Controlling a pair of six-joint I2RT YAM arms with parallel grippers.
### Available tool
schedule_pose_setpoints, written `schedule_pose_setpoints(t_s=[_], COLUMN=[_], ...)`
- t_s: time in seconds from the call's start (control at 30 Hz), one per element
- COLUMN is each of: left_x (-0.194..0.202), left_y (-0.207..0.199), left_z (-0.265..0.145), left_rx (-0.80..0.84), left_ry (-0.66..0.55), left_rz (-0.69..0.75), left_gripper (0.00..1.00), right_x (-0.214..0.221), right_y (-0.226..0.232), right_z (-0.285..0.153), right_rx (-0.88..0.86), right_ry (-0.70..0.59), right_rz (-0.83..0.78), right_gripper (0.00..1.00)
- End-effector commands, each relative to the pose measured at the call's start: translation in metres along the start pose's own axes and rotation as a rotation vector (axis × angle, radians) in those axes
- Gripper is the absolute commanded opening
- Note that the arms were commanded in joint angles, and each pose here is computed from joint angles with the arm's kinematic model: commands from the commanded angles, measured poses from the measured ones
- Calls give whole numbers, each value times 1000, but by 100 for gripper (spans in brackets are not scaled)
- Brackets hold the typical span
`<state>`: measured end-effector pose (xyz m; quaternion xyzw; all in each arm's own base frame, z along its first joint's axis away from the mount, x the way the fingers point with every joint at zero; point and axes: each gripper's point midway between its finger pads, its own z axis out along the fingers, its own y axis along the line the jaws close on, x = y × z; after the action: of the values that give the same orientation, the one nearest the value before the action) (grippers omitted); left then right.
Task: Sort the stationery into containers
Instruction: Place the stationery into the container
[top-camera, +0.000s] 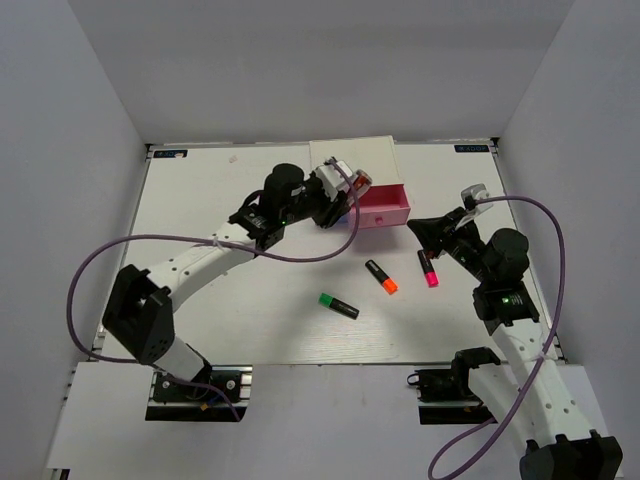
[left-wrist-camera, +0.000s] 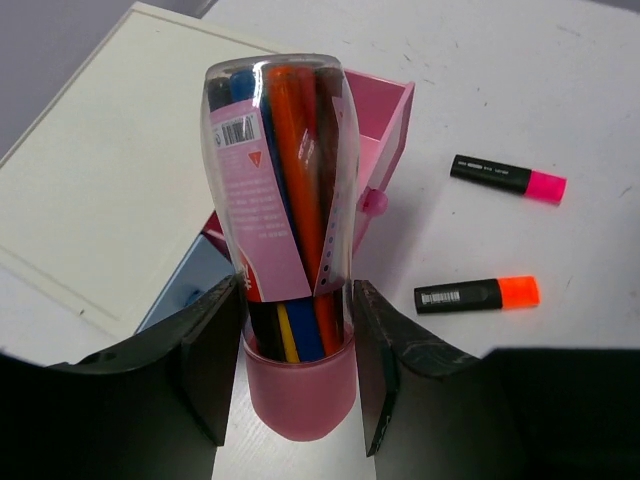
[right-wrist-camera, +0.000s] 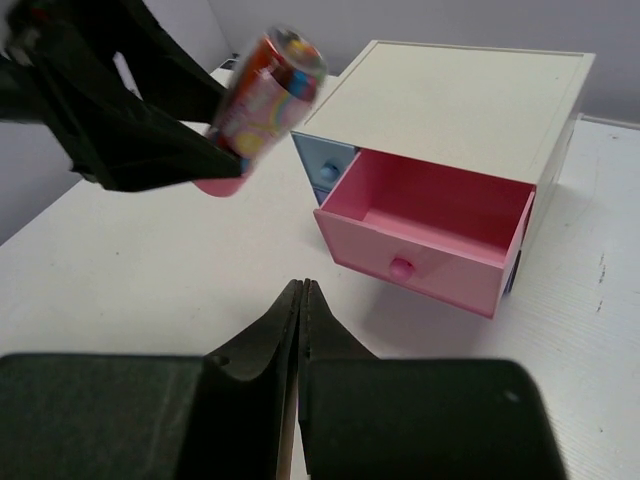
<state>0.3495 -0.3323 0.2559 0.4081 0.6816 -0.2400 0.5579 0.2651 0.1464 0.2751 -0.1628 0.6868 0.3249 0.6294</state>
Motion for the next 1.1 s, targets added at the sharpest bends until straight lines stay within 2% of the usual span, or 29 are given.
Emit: schedule_pose_setpoints(t_s=[0.0, 0.13, 0.27, 0.5, 0.8, 1.03, 1.07], left_x=[-41, -46, -71, -79, -47, -47, -47], left_y=[-5, -8, -15, -12, -5, 11, 11], left_z=[15, 34, 42, 66, 106, 107, 107], left_rx=[57, 75, 103, 86, 34, -38, -38], left_ry=[-143, -205, -313, -368, -307, -262, -262], left_rz=[165, 185, 212, 229, 260, 306, 306], left_gripper=[4, 5, 5, 6, 20, 36, 41], right_x=[-25, -24, -24, -24, -23, -23, -22], right_y=[2, 0, -1, -1, -3, -4, -4], right_z=[-2, -2, -3, -3, -4, -5, -4], right_rx=[6, 9, 16, 17, 26, 26, 26], right_ry=[-69, -69, -72, -76, -78, -80, -77], right_rz=[-66, -71, -73, -75, -76, -77, -77], right_gripper=[2, 2, 2, 2, 3, 6, 6])
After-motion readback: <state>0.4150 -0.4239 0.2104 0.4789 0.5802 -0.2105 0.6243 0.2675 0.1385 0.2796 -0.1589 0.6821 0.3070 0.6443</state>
